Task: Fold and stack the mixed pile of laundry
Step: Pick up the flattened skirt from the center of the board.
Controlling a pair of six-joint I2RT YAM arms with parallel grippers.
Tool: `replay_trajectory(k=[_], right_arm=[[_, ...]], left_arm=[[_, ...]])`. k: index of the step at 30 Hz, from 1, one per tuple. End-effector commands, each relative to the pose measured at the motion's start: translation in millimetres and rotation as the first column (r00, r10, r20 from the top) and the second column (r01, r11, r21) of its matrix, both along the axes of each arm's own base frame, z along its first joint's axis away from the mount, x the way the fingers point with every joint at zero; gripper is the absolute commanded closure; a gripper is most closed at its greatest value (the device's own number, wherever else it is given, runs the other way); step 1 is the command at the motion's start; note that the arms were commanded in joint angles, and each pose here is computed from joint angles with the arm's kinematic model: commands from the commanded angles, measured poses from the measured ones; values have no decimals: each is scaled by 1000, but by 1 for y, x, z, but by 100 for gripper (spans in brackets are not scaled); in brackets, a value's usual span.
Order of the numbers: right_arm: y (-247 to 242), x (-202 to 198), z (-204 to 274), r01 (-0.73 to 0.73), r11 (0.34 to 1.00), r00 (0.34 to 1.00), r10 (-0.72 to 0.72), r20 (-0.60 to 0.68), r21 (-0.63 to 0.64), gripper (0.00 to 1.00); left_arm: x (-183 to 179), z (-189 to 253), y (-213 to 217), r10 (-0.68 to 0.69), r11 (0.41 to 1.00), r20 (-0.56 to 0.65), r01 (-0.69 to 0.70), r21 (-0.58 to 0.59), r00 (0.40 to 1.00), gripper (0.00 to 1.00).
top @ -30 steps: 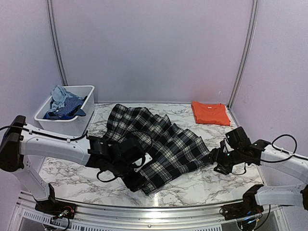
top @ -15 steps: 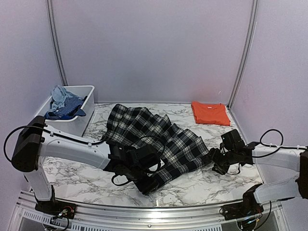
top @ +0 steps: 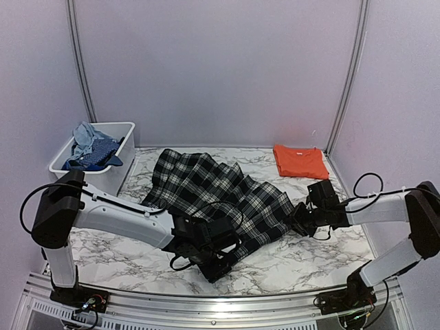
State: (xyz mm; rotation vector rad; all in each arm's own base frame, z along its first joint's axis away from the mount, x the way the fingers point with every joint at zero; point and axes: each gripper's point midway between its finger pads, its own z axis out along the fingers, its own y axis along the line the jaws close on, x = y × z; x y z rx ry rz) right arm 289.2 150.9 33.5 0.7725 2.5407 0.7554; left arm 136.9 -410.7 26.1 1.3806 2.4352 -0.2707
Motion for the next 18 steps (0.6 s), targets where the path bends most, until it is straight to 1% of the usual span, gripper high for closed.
replay_trajectory(k=[1,3,5,7,10,13,16,18], right_arm=[[7,14,7,5,1000,1000,-5,14,28,69],[8,15,11,2,1000,1000,-3,20,31,80],[8,16,18,0,999,1000,-1,31,37,90],[6,18,28,5,999,999,-7,52,32,100],[0,17,49,22,1000,996,-23,83,17,100],[-12,11,70,59,998,992,-58,115,-5,100],[-33,-6,84,101,994,990,-95,107,-48,100],[-47,-20,93,130,989,987,-122,107,-68,100]], left_arm=[[-10,-13,9,-56,994,28,53,100,998,27],[-10,-11,8,-65,992,49,59,112,997,32],[-10,-10,8,-65,991,65,57,122,996,43],[-7,-6,6,-58,992,79,49,117,995,58],[-8,9,-3,-75,995,82,69,76,994,78],[-14,30,-20,-125,992,62,125,8,990,92],[-25,48,-39,-181,981,34,183,-60,983,100],[-39,66,-56,-238,963,7,237,-127,971,100]])
